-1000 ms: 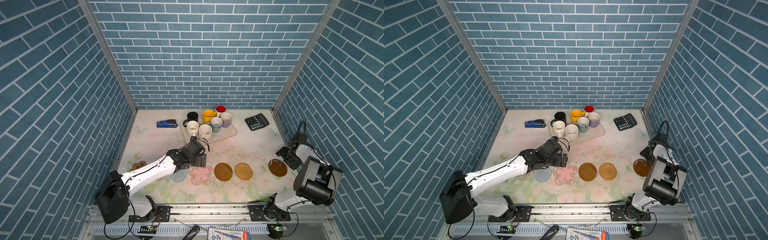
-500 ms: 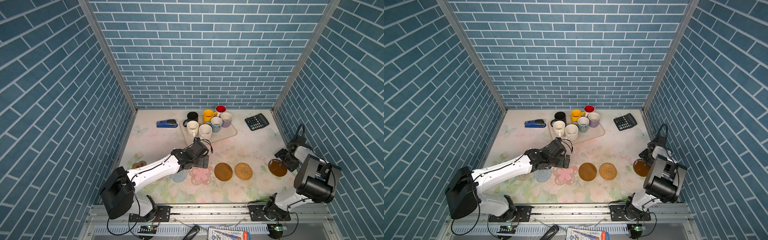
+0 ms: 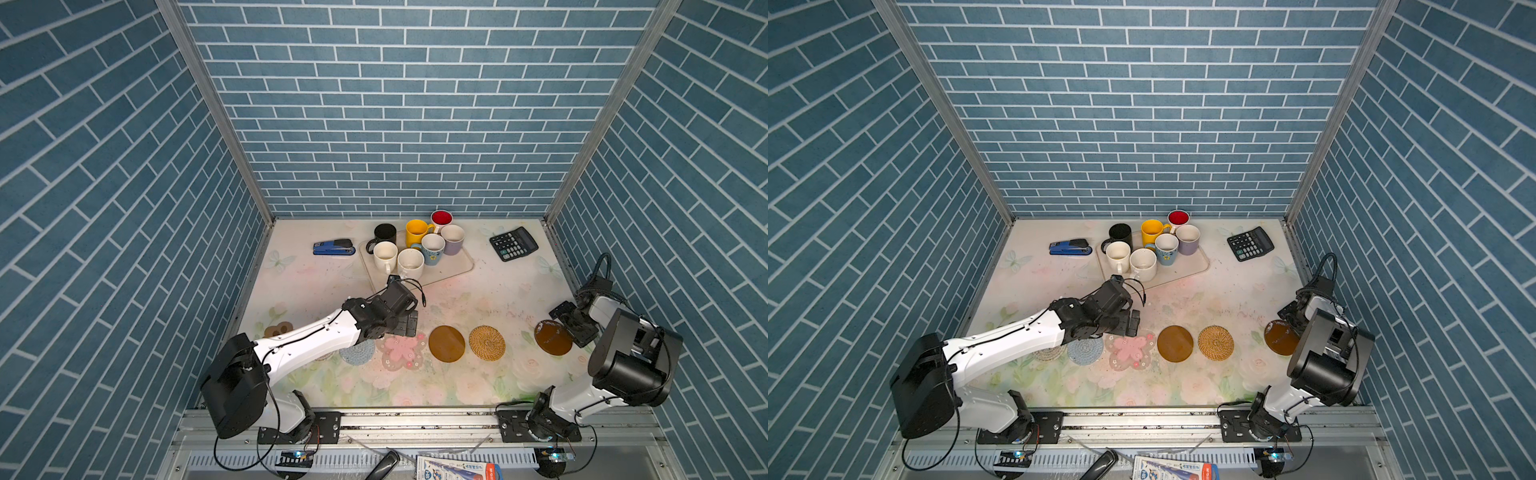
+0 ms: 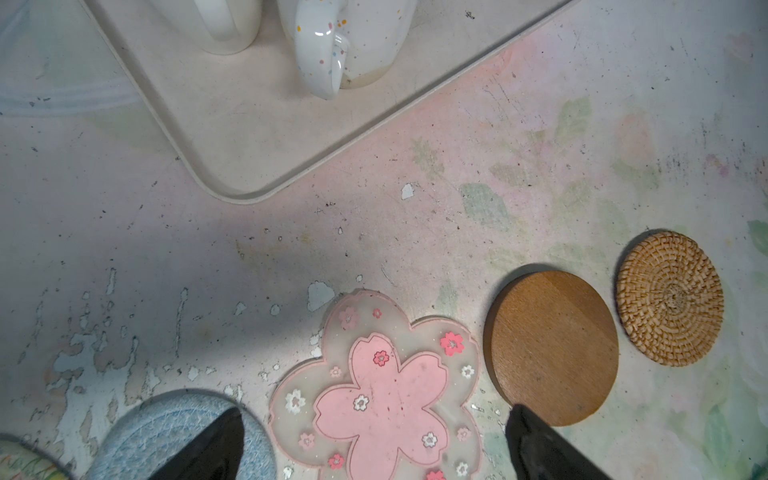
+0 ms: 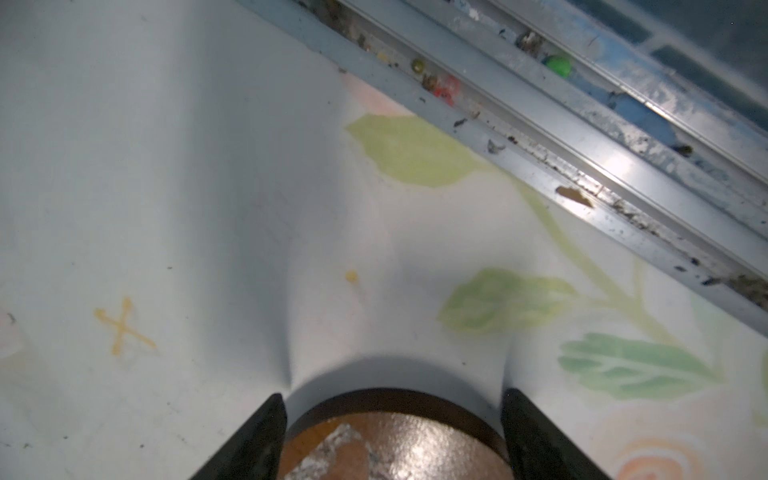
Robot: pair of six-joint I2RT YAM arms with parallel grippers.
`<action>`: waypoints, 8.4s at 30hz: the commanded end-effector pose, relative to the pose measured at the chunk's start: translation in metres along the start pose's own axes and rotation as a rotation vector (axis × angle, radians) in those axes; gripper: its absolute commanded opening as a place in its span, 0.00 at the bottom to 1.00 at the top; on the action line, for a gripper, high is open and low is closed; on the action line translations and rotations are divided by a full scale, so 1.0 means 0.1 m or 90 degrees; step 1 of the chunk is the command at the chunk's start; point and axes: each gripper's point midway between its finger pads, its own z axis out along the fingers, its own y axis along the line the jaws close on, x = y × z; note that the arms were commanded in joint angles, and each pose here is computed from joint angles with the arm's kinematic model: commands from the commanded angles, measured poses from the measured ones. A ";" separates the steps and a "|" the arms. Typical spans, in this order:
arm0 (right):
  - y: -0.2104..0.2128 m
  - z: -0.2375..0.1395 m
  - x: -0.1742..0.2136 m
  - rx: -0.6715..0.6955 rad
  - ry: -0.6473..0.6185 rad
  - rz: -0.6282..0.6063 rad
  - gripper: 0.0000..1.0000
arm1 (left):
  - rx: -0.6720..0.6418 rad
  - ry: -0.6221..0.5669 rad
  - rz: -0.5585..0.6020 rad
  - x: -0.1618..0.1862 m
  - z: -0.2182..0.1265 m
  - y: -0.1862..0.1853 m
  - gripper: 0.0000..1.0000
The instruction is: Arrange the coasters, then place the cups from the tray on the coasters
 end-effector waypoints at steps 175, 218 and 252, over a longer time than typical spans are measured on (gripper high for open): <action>2.49 -0.41 1.82 -0.300 0.139 -0.538 0.19 | -0.118 -0.096 -0.243 0.13 -0.99 1.53 0.99; 3.65 -1.28 0.72 -0.368 0.016 -0.517 0.40 | -0.095 -0.030 -0.237 -0.66 -0.36 1.43 0.99; 4.08 -0.68 1.43 -0.256 0.058 -0.642 0.00 | -0.085 -0.029 -0.244 -0.52 -0.38 1.43 0.99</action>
